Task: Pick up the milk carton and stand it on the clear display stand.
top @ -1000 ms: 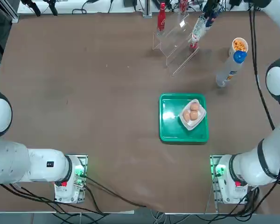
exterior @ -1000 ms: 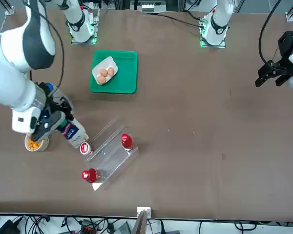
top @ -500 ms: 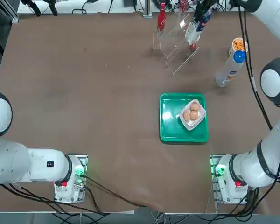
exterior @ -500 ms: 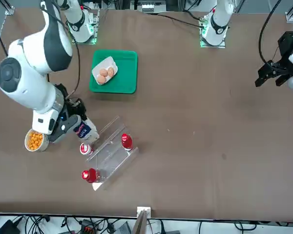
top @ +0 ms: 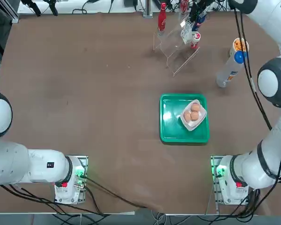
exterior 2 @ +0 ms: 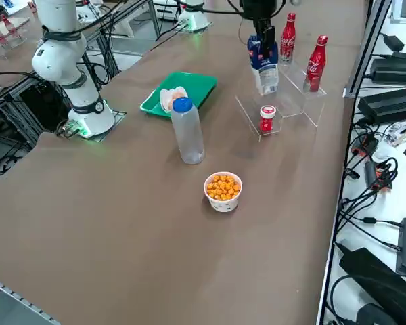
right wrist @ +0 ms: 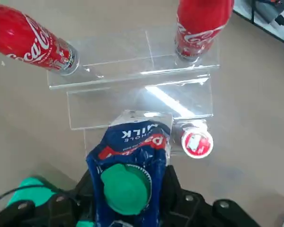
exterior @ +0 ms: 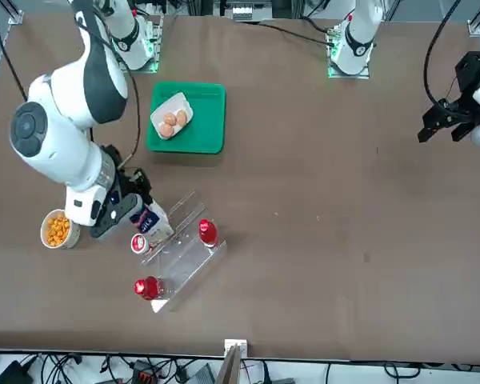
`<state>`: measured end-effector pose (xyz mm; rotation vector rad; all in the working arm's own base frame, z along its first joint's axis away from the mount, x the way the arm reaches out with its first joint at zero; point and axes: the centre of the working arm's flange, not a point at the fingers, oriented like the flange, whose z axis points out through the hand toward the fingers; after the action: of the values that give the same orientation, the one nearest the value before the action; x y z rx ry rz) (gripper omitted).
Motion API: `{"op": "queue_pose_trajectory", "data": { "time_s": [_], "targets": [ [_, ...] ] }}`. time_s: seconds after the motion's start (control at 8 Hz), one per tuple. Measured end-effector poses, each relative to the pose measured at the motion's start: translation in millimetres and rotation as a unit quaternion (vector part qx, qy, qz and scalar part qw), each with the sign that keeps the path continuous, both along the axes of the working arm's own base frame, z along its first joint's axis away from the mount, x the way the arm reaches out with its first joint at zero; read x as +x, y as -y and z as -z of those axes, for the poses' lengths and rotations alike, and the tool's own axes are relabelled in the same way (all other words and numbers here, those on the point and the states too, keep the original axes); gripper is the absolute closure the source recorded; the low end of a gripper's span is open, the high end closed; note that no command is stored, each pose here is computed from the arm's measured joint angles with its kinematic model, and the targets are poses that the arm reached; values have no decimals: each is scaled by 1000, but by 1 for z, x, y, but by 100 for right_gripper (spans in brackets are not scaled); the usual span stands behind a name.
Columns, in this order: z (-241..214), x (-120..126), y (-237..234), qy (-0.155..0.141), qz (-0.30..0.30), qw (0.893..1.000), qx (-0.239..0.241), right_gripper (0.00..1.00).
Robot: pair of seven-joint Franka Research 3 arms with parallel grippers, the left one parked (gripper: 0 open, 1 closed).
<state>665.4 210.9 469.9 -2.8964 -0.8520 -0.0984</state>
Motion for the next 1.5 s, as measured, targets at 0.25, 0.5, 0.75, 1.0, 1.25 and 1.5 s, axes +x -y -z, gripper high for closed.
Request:
{"op": "queue_pose_trajectory", "data": {
  "time_s": [0.25,0.5,0.75,1.0,1.25,1.5],
  "targets": [
    [17,6,-7,6,-8,1000,0,39],
    [32,7,-19,6,-26,1000,-2,39],
    [38,7,-31,12,-34,999,-1,39],
    [41,8,-37,23,-37,999,2,39],
    [44,9,-42,28,-39,999,3,37],
    [47,10,-44,30,-40,999,3,28]
  ]
}}
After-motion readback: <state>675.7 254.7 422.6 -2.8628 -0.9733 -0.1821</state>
